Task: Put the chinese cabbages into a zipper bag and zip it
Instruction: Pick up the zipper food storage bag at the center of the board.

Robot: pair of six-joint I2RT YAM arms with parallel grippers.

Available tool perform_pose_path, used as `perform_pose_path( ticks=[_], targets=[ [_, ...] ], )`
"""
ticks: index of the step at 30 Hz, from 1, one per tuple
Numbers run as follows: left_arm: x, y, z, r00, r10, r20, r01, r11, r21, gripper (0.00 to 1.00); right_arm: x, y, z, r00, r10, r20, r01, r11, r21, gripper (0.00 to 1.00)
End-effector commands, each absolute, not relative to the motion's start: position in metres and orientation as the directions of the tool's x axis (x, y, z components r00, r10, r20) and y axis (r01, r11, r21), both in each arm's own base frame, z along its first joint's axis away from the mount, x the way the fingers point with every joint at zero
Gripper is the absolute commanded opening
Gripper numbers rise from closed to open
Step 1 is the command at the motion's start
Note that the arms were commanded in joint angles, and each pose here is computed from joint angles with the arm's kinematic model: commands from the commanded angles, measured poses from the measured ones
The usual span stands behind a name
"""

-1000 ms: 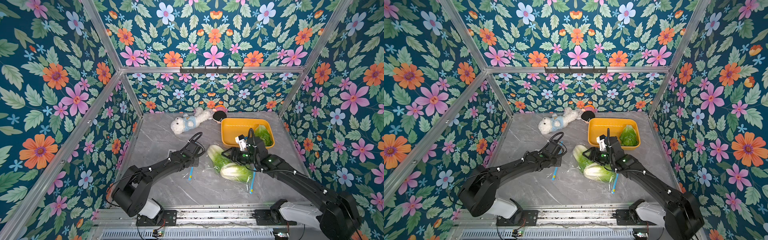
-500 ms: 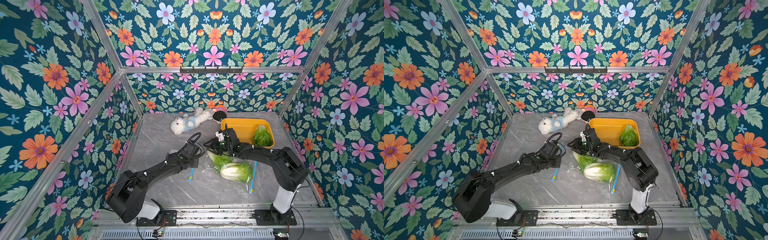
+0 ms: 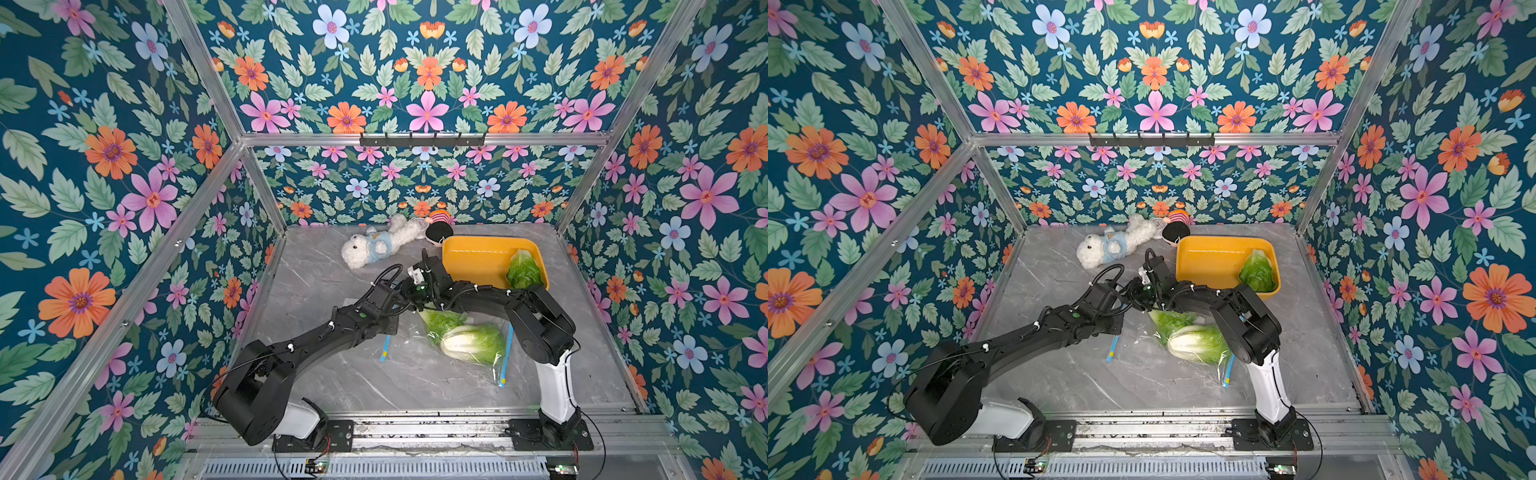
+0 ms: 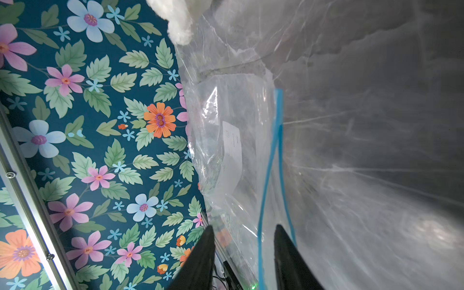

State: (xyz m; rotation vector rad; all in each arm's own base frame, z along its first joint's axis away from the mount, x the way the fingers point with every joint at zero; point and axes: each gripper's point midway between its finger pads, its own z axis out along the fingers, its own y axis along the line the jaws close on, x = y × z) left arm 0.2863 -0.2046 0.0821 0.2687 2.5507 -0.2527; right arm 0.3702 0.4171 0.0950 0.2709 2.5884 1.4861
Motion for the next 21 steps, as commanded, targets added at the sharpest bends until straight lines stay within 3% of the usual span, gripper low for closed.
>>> perform_pose_path(
  ticks=[1, 5, 10, 12, 16, 21],
  targets=[
    [0.288, -0.205, 0.083, -0.819, 0.147, -0.555, 0.253, 0.96, -0.118, 0.0, 0.368, 0.422, 0.088, -0.976, 0.219, -0.01, 0.103, 0.499, 0.861, 0.37],
    [0.288, -0.207, 0.084, -0.817, 0.145, -0.558, 0.255, 0.959, -0.125, 0.0, 0.37, 0.426, 0.082, -0.976, 0.217, -0.001, 0.11, 0.499, 0.859, 0.28],
    [0.288, -0.203, 0.084, -0.817, 0.148, -0.558, 0.249, 0.962, -0.11, 0.0, 0.371, 0.426, 0.089, -0.975, 0.222, -0.025, 0.089, 0.489, 0.868, 0.04],
    [0.288, -0.203, 0.087, -0.815, 0.149, -0.561, 0.253, 0.961, -0.111, 0.0, 0.37, 0.425, 0.092, -0.974, 0.226, -0.028, 0.086, 0.482, 0.872, 0.0],
    [0.285, -0.209, 0.09, -0.806, 0.17, -0.567, 0.287, 0.95, -0.124, 0.23, 0.37, 0.426, 0.102, -0.971, 0.236, -0.029, 0.084, 0.454, 0.887, 0.0],
    [0.286, -0.211, 0.087, -0.801, 0.202, -0.564, 0.308, 0.946, -0.099, 0.42, 0.369, 0.425, 0.113, -0.967, 0.253, -0.044, 0.077, 0.448, 0.891, 0.0]
  ],
)
